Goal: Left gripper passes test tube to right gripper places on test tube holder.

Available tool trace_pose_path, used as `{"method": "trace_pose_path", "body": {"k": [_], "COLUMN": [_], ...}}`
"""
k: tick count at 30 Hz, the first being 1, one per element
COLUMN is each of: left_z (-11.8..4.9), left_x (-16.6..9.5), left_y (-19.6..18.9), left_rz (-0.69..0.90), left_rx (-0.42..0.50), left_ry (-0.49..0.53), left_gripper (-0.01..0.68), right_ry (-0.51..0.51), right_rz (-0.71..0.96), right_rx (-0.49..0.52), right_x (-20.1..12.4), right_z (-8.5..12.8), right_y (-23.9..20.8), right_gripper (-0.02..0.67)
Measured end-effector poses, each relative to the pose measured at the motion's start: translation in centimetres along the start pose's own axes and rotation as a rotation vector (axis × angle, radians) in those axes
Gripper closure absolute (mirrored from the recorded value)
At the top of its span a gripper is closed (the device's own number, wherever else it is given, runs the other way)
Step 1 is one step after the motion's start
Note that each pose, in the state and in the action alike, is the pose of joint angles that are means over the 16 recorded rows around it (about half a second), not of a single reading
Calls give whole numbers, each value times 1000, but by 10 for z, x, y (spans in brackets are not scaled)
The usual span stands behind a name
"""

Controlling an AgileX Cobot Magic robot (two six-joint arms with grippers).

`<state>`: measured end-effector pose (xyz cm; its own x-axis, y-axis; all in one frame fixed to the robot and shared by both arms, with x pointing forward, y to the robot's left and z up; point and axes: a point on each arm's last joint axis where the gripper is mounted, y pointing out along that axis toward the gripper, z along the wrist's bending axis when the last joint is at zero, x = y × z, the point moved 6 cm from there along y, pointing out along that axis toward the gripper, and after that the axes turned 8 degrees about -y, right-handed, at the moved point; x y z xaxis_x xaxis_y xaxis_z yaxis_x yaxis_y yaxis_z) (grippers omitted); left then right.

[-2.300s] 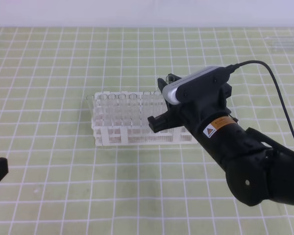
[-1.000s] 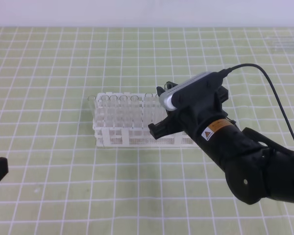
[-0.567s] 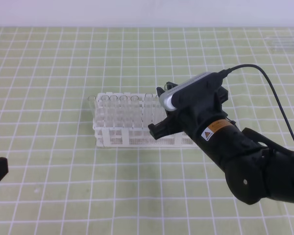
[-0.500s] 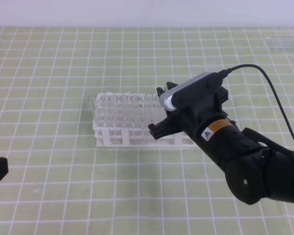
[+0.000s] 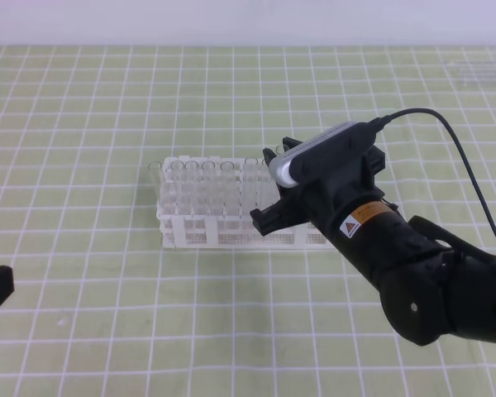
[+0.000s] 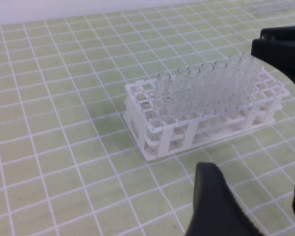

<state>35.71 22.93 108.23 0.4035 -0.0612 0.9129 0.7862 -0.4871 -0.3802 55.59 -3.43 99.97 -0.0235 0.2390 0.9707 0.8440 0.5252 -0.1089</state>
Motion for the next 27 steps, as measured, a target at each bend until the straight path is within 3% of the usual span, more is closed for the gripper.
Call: {"method": "trace_pose_path", "body": {"k": [18, 27], "left_z": [0, 0], "left_x": [-1, -1], "left_y": [0, 0], "left_rz": [2, 2], "left_rx": [-1, 0], "left_ry": [-2, -2], "left_gripper": [641, 641], "right_ry": [8, 33], "right_rz": [-38, -60], "right_rx": [-7, -28], "right_x": [16, 41], "right_z": [-4, -16], "right_y": [-6, -23], "right_gripper": [629, 635]}}
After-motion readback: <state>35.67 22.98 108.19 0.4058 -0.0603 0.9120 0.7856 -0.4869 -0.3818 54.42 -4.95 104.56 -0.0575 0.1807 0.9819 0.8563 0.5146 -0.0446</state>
